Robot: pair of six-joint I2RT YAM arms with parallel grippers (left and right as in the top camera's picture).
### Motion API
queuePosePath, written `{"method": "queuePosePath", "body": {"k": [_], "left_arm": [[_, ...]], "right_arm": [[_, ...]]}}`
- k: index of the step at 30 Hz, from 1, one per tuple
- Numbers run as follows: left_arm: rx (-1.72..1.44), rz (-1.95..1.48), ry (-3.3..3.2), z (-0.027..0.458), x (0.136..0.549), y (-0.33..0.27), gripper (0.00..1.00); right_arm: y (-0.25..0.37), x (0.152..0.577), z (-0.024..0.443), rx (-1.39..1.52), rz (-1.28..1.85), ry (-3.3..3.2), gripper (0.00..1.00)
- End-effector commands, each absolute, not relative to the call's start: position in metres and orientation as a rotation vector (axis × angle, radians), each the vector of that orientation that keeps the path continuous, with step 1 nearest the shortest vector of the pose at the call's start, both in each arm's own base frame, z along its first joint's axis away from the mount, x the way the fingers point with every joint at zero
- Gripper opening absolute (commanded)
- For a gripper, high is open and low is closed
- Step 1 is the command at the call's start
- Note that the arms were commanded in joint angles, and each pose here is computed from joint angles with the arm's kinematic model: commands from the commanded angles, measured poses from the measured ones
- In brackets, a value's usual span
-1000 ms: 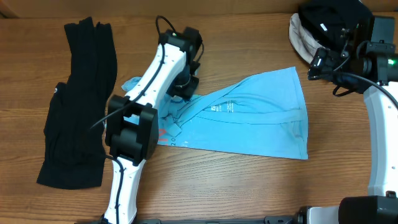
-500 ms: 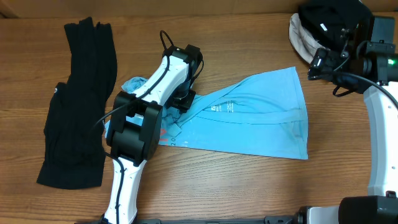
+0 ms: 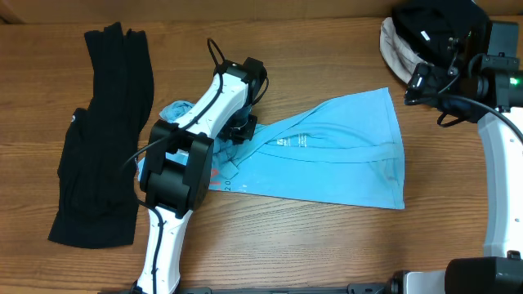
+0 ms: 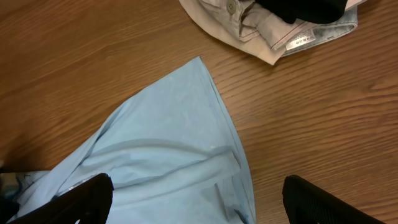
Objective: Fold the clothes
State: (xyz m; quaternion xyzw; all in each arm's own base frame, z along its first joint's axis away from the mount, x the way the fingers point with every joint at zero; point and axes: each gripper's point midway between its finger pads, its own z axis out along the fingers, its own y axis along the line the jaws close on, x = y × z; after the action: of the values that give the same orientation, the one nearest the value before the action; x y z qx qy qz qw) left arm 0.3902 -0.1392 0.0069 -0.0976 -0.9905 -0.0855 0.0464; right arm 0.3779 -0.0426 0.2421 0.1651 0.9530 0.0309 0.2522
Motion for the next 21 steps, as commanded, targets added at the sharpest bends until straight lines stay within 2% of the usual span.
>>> {"method": "queuePosePath", "body": {"k": [1,13,18,21], "left_arm": [[-0.205,-0.283,-3.044,0.0094,0.3951,-0.1281,0.17],[-0.169,-0.255,-3.054,0.0087,0.3997,-0.1224,0.06],[-0.175,-0.255,-3.051,0.0092,0.3994,-0.1223,0.23],[-0.174,-0.256,-3.051,0.0152,0.4005,-0.1226,0.23]], "right_arm": [[-0.0435,0.3789,0.2461,0.443,0.082,2.579,0.91],[-0.0435,0.3797,0.2466,0.442,0.083,2.575,0.91],[-0.0436,0.3798,0.2466,0.442,0.083,2.575,0.91],[-0.0435,0.3797,0.2466,0.442,0.083,2.575,0.91]]}}
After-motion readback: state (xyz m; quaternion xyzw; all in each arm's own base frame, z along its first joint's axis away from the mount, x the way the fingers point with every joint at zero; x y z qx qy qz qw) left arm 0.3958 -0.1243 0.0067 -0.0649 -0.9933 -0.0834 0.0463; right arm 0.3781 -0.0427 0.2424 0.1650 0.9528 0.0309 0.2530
